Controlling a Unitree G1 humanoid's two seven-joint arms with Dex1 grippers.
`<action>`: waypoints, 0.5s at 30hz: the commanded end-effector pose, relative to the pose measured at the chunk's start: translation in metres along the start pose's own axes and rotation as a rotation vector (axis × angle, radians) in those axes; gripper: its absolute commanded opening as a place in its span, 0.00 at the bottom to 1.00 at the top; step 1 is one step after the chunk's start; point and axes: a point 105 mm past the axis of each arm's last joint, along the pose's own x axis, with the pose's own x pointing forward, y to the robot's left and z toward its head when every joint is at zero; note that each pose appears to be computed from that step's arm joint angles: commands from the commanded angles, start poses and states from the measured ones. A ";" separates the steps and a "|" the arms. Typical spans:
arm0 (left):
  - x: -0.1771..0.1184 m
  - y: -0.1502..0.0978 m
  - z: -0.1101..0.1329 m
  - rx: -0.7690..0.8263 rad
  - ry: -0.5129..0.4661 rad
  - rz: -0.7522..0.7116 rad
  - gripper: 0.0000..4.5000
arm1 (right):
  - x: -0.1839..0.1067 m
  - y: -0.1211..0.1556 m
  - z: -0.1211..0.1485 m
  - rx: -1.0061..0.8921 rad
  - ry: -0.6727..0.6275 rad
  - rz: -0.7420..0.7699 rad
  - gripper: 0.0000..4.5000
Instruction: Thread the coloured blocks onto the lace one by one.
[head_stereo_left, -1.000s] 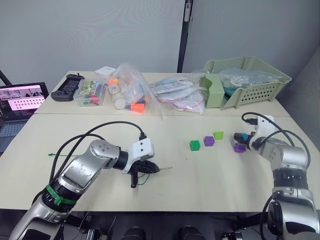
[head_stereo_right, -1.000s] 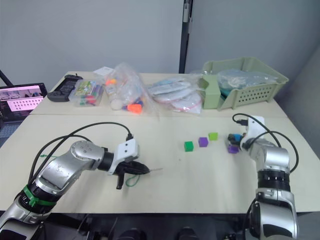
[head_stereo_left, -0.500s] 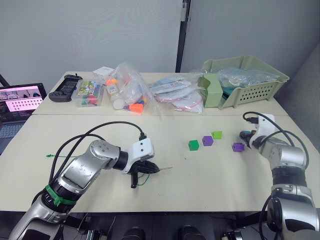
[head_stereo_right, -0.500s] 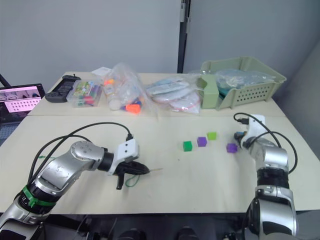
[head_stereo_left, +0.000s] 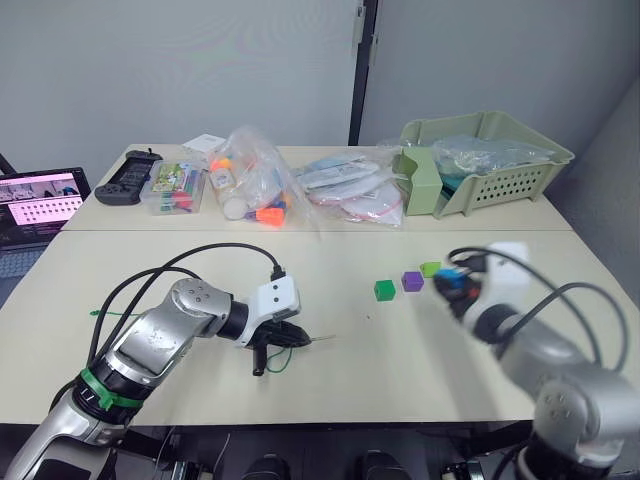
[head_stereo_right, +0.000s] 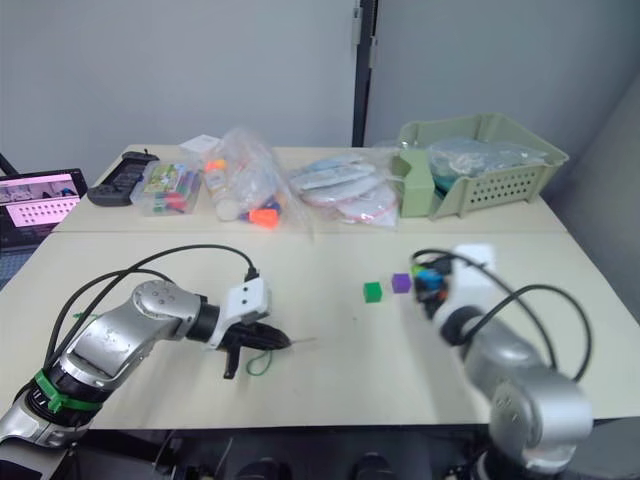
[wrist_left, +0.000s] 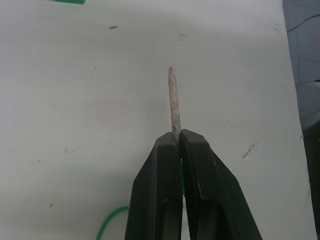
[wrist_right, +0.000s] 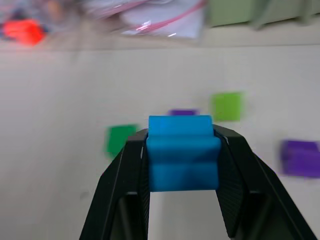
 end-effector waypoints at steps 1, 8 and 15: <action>-0.002 -0.001 0.006 0.038 -0.004 -0.017 0.00 | -0.009 0.040 -0.017 0.000 0.056 0.091 0.26; -0.007 -0.001 0.006 0.053 0.014 -0.033 0.00 | -0.002 0.058 -0.064 0.016 0.226 0.071 0.26; -0.010 -0.002 0.003 0.056 0.030 -0.035 0.00 | 0.008 0.058 -0.093 0.012 0.298 0.019 0.26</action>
